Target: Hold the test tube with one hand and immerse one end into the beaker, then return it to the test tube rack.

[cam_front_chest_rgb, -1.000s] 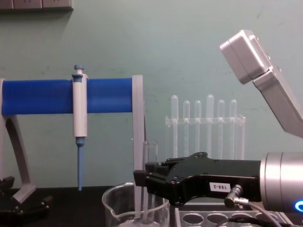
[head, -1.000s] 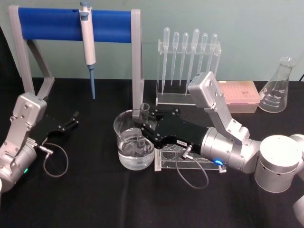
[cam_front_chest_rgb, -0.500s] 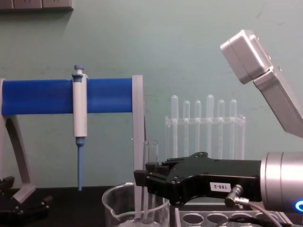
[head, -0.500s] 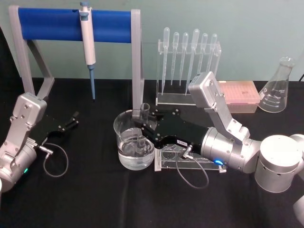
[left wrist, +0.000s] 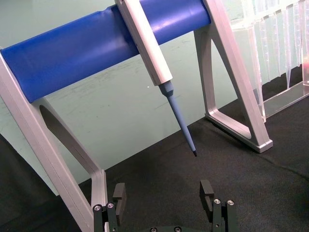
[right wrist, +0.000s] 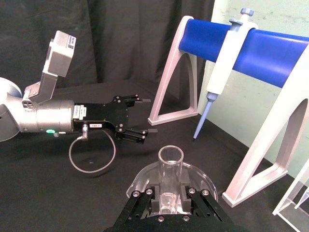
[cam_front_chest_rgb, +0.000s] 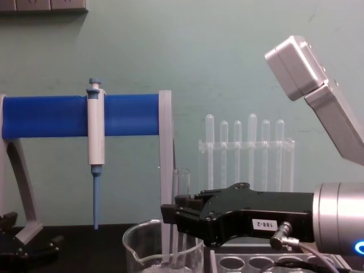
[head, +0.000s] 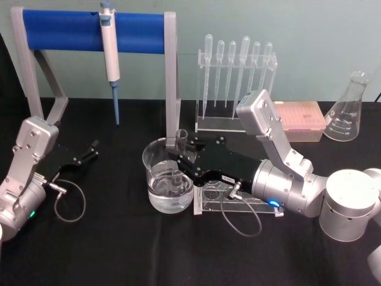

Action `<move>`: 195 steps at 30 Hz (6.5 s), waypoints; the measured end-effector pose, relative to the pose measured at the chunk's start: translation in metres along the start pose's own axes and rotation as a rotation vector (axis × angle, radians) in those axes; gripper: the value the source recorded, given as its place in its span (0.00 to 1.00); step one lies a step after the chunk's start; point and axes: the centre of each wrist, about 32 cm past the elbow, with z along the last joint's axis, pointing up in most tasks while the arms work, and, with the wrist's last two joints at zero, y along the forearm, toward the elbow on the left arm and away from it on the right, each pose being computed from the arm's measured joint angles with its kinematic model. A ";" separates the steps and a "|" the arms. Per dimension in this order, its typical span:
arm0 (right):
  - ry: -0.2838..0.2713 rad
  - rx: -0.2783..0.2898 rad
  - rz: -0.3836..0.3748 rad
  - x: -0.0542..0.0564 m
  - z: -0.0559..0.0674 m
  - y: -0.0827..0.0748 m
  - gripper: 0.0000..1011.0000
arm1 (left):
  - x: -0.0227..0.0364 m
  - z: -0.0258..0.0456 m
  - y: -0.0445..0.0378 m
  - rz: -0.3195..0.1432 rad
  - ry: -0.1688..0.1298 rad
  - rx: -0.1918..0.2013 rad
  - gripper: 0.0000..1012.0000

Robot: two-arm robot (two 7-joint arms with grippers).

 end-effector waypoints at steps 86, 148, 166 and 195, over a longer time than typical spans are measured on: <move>0.000 0.000 0.000 0.000 0.000 0.000 0.24 | 0.0000 0.0000 0.0000 0.000 0.000 0.000 0.99; 0.000 0.000 0.000 0.000 0.000 0.000 0.24 | 0.0000 0.0000 0.0000 0.000 0.000 0.000 0.99; 0.000 0.000 0.000 0.000 0.000 0.000 0.24 | 0.0000 0.0000 0.0000 0.000 0.000 0.000 0.99; 0.000 0.000 0.000 0.000 0.000 0.000 0.24 | 0.0000 0.0000 0.0000 0.000 0.000 0.000 0.99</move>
